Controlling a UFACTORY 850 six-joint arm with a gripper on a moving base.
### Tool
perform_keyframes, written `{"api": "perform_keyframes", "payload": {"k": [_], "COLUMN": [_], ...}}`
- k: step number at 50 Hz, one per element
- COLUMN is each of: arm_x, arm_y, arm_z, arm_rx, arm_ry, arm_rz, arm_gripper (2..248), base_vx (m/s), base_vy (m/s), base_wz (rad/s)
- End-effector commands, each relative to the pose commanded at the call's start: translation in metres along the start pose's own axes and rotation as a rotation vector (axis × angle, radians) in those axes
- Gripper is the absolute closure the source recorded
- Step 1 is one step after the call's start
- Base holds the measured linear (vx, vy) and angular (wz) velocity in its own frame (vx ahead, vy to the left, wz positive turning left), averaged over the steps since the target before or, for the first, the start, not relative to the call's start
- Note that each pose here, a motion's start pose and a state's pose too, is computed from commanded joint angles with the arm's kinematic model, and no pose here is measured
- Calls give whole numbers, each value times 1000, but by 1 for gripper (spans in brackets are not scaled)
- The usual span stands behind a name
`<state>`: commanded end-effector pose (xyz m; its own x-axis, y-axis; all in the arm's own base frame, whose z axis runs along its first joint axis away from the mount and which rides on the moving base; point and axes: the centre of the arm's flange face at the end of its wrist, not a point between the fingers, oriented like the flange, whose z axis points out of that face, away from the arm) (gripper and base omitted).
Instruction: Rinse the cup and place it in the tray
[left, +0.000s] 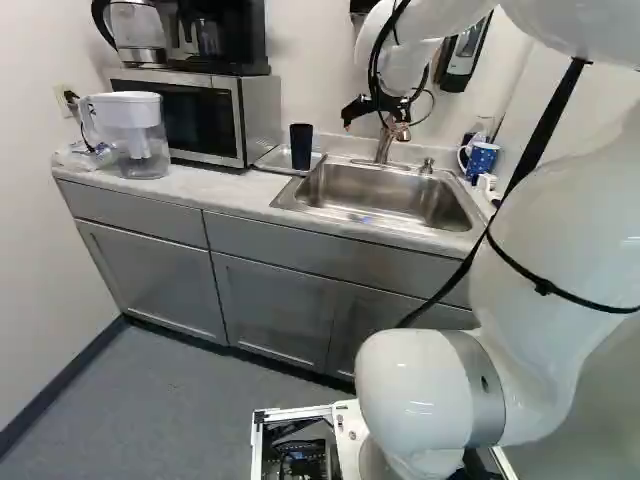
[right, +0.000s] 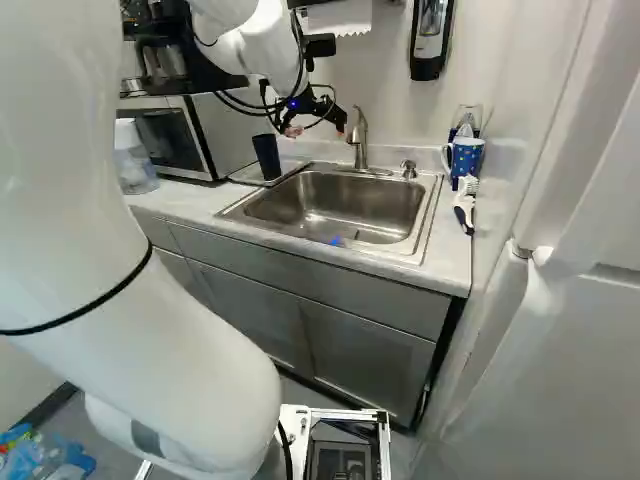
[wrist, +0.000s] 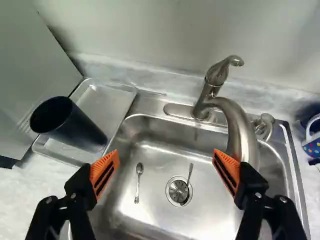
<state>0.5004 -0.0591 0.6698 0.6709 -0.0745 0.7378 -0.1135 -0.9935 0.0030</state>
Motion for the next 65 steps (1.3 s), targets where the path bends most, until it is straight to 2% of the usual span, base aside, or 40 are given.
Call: {"api": "perform_keyframes", "payload": {"k": [33,56,65], "arm_x": [-28,-60,-66], "arm_y": [2,33,50], "arm_z": [-8,-30,-36], "arm_rx": [10,-15,-38], "arm_ry": [-271,-460,-455], "arm_rz": [32,114,147], "arm_gripper": [3,3,3], "base_vx": [0,0,0], "base_vy": [0,0,0], "base_wz": [0,0,0]}}
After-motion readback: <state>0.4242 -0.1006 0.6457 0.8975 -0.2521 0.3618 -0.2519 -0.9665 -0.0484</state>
